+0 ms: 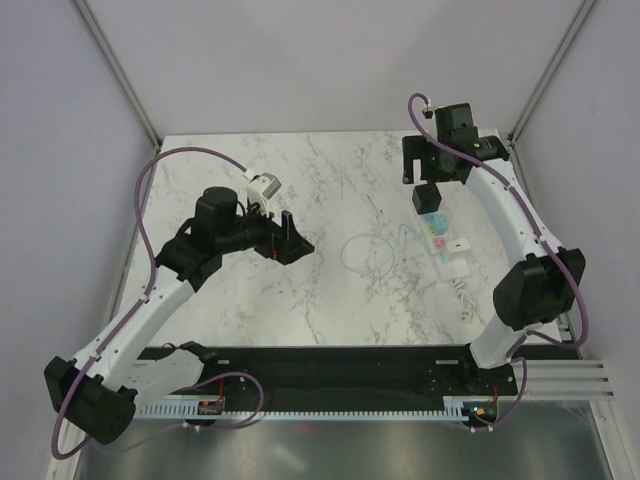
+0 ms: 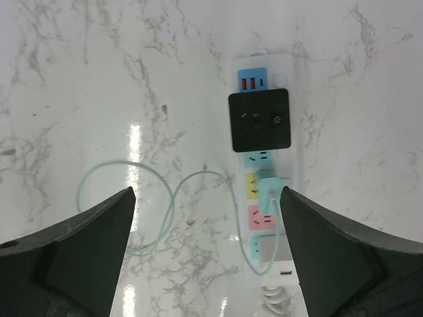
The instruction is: Insert the plug
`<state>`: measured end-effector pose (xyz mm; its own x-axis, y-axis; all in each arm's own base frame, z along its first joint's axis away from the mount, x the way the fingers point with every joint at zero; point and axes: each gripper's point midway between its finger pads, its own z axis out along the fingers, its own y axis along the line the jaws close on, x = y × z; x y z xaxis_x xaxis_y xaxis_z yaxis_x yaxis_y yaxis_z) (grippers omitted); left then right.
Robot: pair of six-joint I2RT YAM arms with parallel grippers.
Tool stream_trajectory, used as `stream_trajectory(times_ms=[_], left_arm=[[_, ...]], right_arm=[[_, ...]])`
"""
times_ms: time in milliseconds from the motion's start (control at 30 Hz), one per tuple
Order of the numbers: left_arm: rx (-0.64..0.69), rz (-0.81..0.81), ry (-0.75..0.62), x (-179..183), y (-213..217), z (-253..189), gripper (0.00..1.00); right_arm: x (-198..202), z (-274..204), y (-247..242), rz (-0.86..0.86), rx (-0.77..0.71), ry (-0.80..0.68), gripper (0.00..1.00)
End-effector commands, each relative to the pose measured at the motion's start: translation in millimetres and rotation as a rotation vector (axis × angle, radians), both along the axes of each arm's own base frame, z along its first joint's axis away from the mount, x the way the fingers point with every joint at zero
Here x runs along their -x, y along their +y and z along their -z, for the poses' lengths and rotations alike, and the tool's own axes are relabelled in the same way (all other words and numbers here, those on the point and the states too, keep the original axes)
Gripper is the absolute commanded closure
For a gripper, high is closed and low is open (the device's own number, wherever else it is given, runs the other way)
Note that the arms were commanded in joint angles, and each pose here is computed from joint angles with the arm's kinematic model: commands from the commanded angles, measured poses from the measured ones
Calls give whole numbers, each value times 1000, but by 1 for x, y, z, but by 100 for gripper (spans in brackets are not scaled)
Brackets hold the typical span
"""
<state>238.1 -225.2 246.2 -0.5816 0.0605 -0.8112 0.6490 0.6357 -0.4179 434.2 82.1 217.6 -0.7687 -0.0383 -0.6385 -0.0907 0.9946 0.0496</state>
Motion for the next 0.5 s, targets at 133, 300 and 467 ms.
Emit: stream_trajectory(times_ms=[133, 300, 467], left_arm=[[127, -9, -119, 10, 1, -68, 0], [189, -25, -181, 25, 9, -109, 0], [241, -68, -231, 36, 20, -138, 0]], right_arm=[[52, -79, 43, 7, -283, -313, 2], [98, -123, 38, 15, -407, -478, 2], [127, -139, 42, -53, -463, -523, 2]])
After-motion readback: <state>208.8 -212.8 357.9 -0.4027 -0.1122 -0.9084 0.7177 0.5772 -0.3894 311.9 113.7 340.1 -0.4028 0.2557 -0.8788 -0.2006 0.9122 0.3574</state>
